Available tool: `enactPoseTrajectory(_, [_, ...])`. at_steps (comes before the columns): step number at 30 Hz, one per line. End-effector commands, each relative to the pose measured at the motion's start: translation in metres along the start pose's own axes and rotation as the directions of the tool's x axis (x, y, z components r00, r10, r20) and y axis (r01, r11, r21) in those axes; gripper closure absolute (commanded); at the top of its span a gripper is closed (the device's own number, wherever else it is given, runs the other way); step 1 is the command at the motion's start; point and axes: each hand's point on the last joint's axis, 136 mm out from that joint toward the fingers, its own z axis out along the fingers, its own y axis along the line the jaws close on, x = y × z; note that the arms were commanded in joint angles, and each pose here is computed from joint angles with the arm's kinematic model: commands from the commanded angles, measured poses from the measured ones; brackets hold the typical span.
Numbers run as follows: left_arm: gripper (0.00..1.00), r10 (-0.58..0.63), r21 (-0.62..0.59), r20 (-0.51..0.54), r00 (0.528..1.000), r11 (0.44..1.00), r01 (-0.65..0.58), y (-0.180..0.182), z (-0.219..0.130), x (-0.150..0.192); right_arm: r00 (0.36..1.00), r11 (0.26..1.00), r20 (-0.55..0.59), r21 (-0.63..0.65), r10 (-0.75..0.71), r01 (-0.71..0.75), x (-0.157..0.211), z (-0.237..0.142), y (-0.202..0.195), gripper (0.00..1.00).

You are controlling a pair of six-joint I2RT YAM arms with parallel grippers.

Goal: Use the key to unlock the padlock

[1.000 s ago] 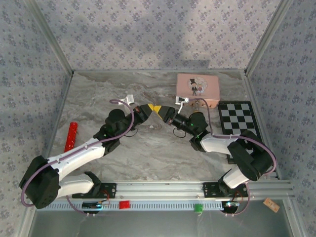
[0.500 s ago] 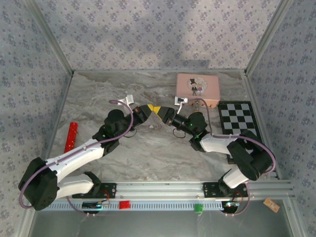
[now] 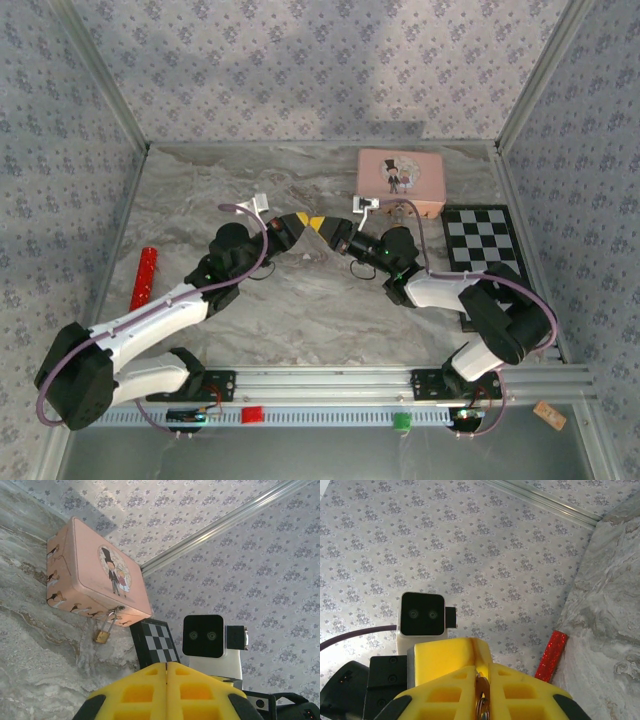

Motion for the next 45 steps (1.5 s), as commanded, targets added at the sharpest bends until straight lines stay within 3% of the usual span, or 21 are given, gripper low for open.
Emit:
enactPoseTrajectory(1, [1.00,0.029,0.003,0.033,0.999,1.000,-0.030,-0.004,-0.004,-0.009,1.000,0.999,-0.011,-0.047,-0.017,0.016,-0.002,0.006,0.014,0.89])
enactPoseTrajectory(10, [0.97,0.045,-0.028,0.036,0.998,0.999,-0.044,0.004,-0.005,-0.010,1.000,0.999,-0.014,-0.046,-0.015,0.014,-0.002,0.006,0.015,0.96])
enactPoseTrajectory(12, [0.87,0.059,-0.041,0.035,0.998,0.997,-0.058,0.007,-0.006,-0.010,1.000,1.000,-0.020,-0.026,-0.015,0.014,-0.003,0.005,0.013,1.00])
enactPoseTrajectory(15, [0.62,0.084,-0.077,0.029,0.996,0.994,-0.082,0.012,-0.008,-0.013,0.999,0.999,-0.027,0.034,-0.023,0.024,-0.007,-0.001,0.005,1.00])
enactPoseTrajectory(19, [0.40,0.134,-0.165,0.016,0.991,0.978,-0.130,0.026,-0.013,-0.023,0.997,0.985,-0.042,0.159,-0.062,0.068,-0.017,-0.020,-0.008,1.00])
enactPoseTrajectory(22, [0.32,0.162,-0.316,-0.042,0.986,0.934,-0.167,0.051,-0.012,-0.033,0.989,0.924,-0.073,0.354,-0.125,0.143,-0.026,-0.049,-0.023,1.00])
enactPoseTrajectory(24, [0.26,0.176,-0.403,-0.117,0.977,0.891,-0.208,0.066,-0.006,-0.035,0.970,0.831,-0.116,0.500,-0.214,0.243,-0.033,-0.076,-0.026,1.00])
enactPoseTrajectory(27, [0.18,0.186,-0.479,-0.257,0.948,0.828,-0.292,0.082,0.015,-0.029,0.945,0.668,-0.152,0.674,-0.290,0.314,-0.045,-0.121,-0.031,1.00])
enactPoseTrajectory(30, [0.11,0.191,-0.455,-0.383,0.904,0.812,-0.365,0.081,0.050,-0.020,0.952,0.577,-0.156,0.765,-0.263,0.285,-0.052,-0.155,-0.036,1.00])
enactPoseTrajectory(34, [0.09,0.221,-0.463,-0.461,0.859,0.766,-0.446,0.089,0.094,-0.012,0.950,0.555,-0.154,0.781,-0.273,0.286,-0.048,-0.173,-0.031,1.00])
enactPoseTrajectory(38, [0.05,0.199,-0.520,-0.461,0.865,0.730,-0.444,0.111,0.137,-0.014,0.945,0.533,-0.133,0.798,-0.300,0.282,-0.049,-0.187,-0.023,1.00])
enactPoseTrajectory(39, [0.00,0.205,-0.516,-0.451,0.868,0.734,-0.442,0.112,0.148,-0.013,0.943,0.530,-0.129,0.800,-0.307,0.282,-0.049,-0.190,-0.021,1.00])
enactPoseTrajectory(45, [0.00,0.230,-0.483,-0.459,0.858,0.746,-0.459,0.118,0.206,-0.005,0.941,0.529,-0.124,0.800,-0.315,0.282,-0.047,-0.195,-0.018,1.00])
